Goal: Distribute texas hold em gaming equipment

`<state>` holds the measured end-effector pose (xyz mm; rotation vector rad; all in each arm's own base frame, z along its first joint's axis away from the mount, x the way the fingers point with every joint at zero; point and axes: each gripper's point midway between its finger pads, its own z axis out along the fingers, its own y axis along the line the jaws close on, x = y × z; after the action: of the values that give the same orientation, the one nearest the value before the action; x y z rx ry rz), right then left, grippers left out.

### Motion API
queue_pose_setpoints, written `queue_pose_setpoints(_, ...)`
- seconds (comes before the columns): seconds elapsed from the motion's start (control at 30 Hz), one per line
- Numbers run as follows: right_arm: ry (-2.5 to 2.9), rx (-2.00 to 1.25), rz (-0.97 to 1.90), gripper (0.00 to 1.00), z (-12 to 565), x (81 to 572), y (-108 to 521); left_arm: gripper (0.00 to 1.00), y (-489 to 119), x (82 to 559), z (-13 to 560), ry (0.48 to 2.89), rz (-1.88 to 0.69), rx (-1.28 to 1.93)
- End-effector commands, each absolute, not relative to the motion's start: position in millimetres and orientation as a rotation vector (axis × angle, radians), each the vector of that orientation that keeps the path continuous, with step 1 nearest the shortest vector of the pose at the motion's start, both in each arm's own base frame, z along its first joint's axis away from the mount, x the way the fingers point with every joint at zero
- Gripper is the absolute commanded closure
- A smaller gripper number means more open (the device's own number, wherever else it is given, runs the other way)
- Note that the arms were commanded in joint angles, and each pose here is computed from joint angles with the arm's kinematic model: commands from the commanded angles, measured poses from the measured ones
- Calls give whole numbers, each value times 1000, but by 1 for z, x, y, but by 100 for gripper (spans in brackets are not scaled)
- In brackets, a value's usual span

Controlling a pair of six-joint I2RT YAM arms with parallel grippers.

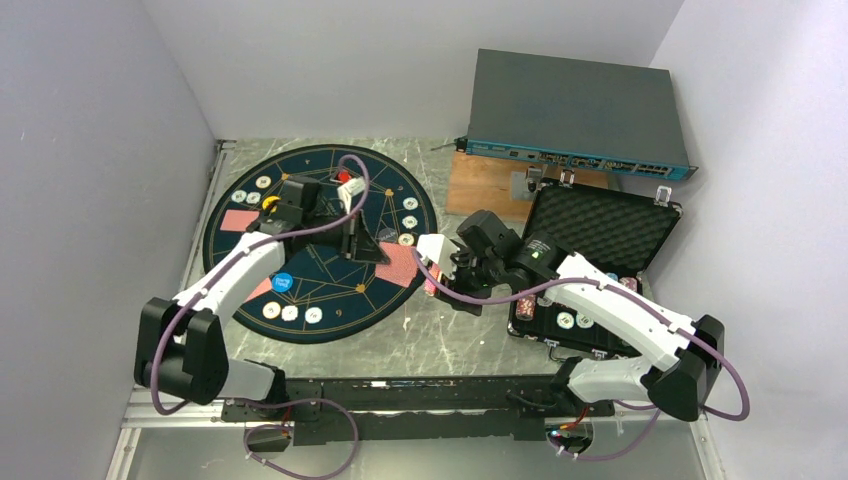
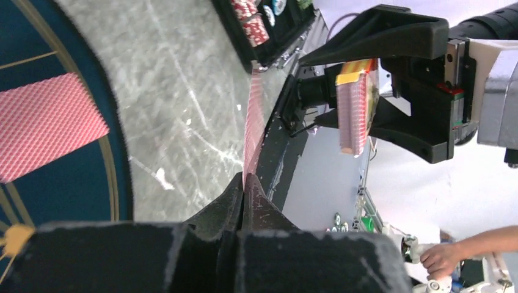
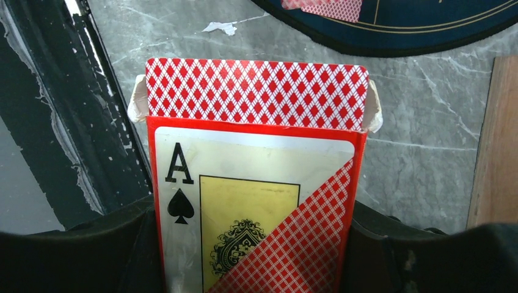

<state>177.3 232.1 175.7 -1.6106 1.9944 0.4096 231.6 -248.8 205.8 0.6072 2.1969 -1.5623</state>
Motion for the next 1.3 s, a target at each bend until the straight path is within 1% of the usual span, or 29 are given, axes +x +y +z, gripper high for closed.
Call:
queue_pose_setpoints(0.0,1908,-1563,434,100,194,182,242,100,-209,238,205,2187,-1469,571)
queue_pose_setpoints(0.17,1901,-1573,427,100,195,183,243,100,-127,264,188,2252,-1291,319)
queue_pose_setpoints(0.4,1903,-1586,429,100,194,183,243,100,15,279,138,2317,-1082,-278)
queue_pose_setpoints(0.5,1908,-1586,436,100,192,181,242,100,62,280,114,2342,-969,-440)
queue_pose_setpoints(0.63,1911,-1590,431,100,189,181,241,100,99,273,86,2426,-835,-504)
queue_pose_setpoints(0.77,1912,-1587,432,100,188,181,242,100,118,263,67,2469,-757,-569)
queue_pose_setpoints(0.93,1908,-1599,427,100,188,183,243,95,132,259,48,2522,-675,-589)
queue_pose_setpoints(1.0,1909,-1603,424,100,188,183,243,89,138,254,40,2569,-639,-592)
queue_pose_setpoints(1.07,1911,-1604,425,100,187,183,243,76,142,249,35,2609,-606,-592)
queue_pose_setpoints(1.1,1909,-1604,426,100,188,184,244,66,144,247,34,2625,-589,-586)
queue_pose_setpoints(1.17,1908,-1600,426,100,188,184,245,44,151,241,35,2653,-517,-584)
queue_pose_setpoints(1.2,1907,-1599,430,100,188,184,245,36,154,239,37,2662,-478,-583)
queue_pose_setpoints(1.23,1905,-1600,430,100,188,184,245,23,159,237,40,2666,-432,-584)
queue_pose_setpoints(1.27,1902,-1601,430,100,188,184,245,19,164,235,45,2666,-381,-584)
